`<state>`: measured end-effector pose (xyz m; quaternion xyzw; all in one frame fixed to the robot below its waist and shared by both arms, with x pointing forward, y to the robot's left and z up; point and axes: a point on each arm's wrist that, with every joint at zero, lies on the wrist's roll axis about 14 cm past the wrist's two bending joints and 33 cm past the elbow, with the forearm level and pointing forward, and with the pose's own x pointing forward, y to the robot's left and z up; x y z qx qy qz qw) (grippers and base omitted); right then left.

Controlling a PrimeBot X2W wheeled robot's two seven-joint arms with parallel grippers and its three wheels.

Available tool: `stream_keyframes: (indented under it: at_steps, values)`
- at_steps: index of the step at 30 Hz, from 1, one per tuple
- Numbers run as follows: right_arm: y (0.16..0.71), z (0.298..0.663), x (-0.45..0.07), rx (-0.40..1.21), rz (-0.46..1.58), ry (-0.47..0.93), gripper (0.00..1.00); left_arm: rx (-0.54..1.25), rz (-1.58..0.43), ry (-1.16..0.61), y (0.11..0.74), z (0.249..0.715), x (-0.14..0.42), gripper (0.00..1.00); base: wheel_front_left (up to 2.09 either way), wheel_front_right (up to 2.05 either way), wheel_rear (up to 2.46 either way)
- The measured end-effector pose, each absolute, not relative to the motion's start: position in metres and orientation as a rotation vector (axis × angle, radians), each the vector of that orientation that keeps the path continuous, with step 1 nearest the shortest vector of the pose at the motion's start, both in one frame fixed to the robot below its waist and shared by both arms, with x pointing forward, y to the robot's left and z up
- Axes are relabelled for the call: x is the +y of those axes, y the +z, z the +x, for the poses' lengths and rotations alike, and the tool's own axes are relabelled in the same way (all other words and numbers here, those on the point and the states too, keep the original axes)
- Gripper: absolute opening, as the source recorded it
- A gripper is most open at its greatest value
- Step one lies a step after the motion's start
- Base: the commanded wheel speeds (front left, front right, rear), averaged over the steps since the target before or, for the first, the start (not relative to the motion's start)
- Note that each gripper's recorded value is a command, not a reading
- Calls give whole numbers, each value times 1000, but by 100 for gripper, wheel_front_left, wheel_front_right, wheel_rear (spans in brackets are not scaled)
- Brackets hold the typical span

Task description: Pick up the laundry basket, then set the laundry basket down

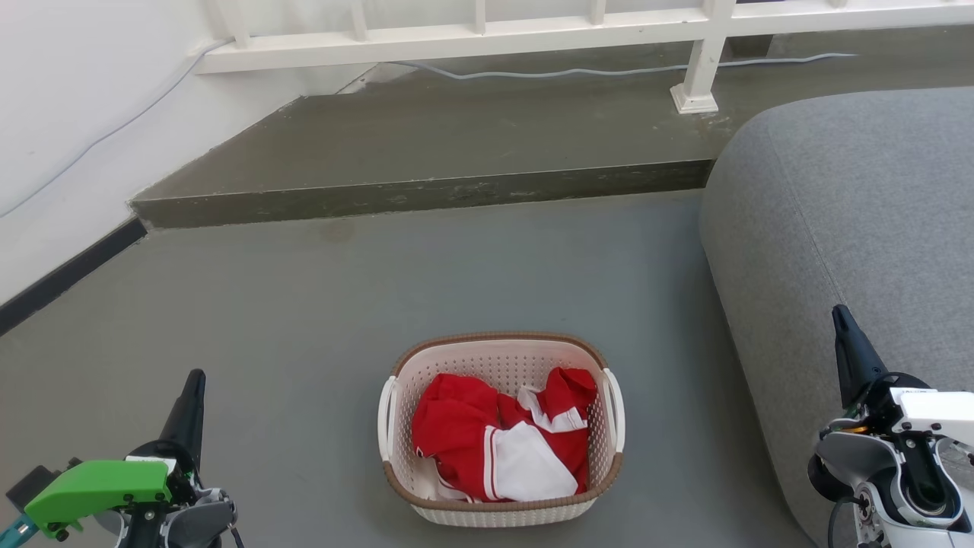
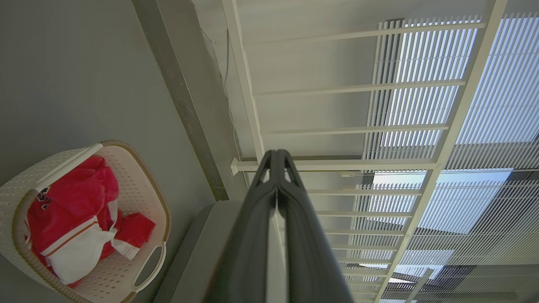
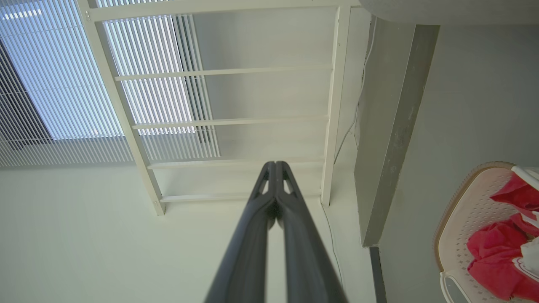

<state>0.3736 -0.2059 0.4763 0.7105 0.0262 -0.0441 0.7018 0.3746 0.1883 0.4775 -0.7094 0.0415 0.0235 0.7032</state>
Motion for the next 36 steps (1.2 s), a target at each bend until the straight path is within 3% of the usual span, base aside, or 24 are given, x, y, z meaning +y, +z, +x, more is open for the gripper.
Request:
stream_keyframes:
  at_steps: [36]
  values:
    - [476, 374, -206, 58, 1582, -98, 0, 92, -1578, 52, 478, 375, 188, 0, 0, 0, 0]
